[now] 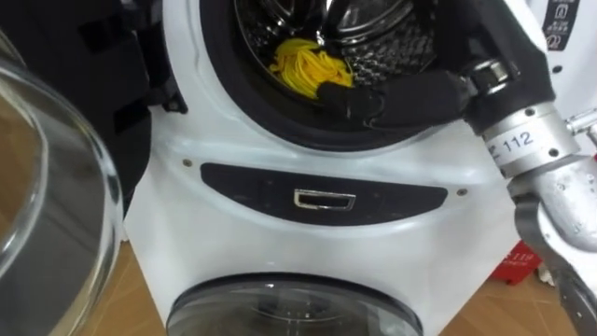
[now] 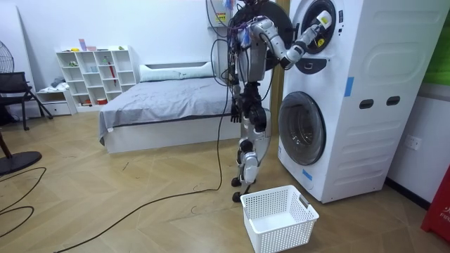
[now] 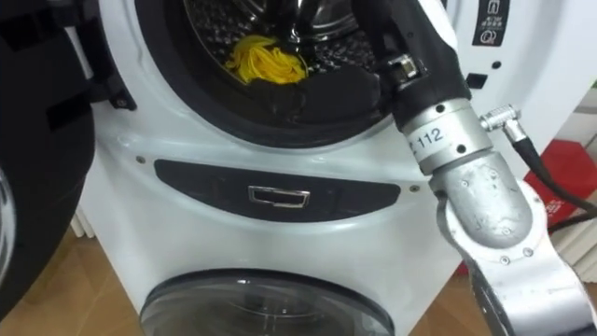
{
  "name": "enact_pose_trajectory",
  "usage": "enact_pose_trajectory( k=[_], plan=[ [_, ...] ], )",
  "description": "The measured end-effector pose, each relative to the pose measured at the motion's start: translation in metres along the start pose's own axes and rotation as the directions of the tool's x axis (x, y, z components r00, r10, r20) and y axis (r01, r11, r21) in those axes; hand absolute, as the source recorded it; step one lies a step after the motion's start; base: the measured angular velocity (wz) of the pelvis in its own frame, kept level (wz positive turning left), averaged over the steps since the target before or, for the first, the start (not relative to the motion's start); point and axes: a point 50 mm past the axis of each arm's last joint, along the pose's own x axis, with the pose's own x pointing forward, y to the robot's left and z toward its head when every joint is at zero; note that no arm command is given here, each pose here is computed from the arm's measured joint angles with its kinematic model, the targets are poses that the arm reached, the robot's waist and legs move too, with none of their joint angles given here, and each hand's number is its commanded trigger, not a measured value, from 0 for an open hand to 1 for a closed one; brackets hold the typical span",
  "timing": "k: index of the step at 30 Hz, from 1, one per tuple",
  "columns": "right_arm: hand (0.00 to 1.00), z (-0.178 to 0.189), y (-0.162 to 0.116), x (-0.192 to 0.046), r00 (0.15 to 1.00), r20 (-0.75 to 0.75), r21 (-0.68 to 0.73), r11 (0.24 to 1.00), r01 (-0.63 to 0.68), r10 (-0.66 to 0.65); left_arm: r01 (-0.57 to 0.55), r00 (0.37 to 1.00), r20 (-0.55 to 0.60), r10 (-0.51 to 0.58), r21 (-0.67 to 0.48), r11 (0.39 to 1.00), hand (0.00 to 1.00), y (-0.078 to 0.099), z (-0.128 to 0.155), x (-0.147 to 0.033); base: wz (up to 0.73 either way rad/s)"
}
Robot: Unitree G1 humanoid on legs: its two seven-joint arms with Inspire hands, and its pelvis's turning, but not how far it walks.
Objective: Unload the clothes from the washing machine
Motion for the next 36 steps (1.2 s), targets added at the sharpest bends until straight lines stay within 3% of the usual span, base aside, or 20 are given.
enact_pose_trajectory(
  k=[8,17,23,31,36],
  plan=[
    [0.00,-0.019,-0.007,0.012,0.997,-0.076,-0.016,1.000,-0.001,0.000,-0.009,1.000,-0.004,0.009,-0.018,1.000,0.00,0.003,0.005,0.000,0.02],
    [0.00,-0.040,-0.021,0.019,0.984,-0.177,-0.133,0.991,-0.001,-0.022,-0.028,1.000,-0.010,0.028,-0.032,0.999,0.00,0.010,0.004,0.001,0.11],
    [0.00,-0.049,-0.016,0.019,0.971,-0.238,-0.175,0.982,-0.074,0.031,-0.033,0.999,-0.015,0.033,-0.044,0.998,0.00,0.011,0.005,0.001,0.08],
    [0.00,-0.049,-0.006,0.035,0.965,-0.252,-0.312,0.938,-0.153,0.073,-0.039,0.999,-0.018,0.038,-0.028,0.999,0.00,0.014,0.011,0.002,0.01],
    [0.00,-0.034,0.006,0.044,0.970,-0.219,-0.478,0.855,-0.201,0.105,-0.037,0.999,0.011,0.037,-0.009,0.999,0.00,0.014,0.025,0.003,-0.14]
  ],
)
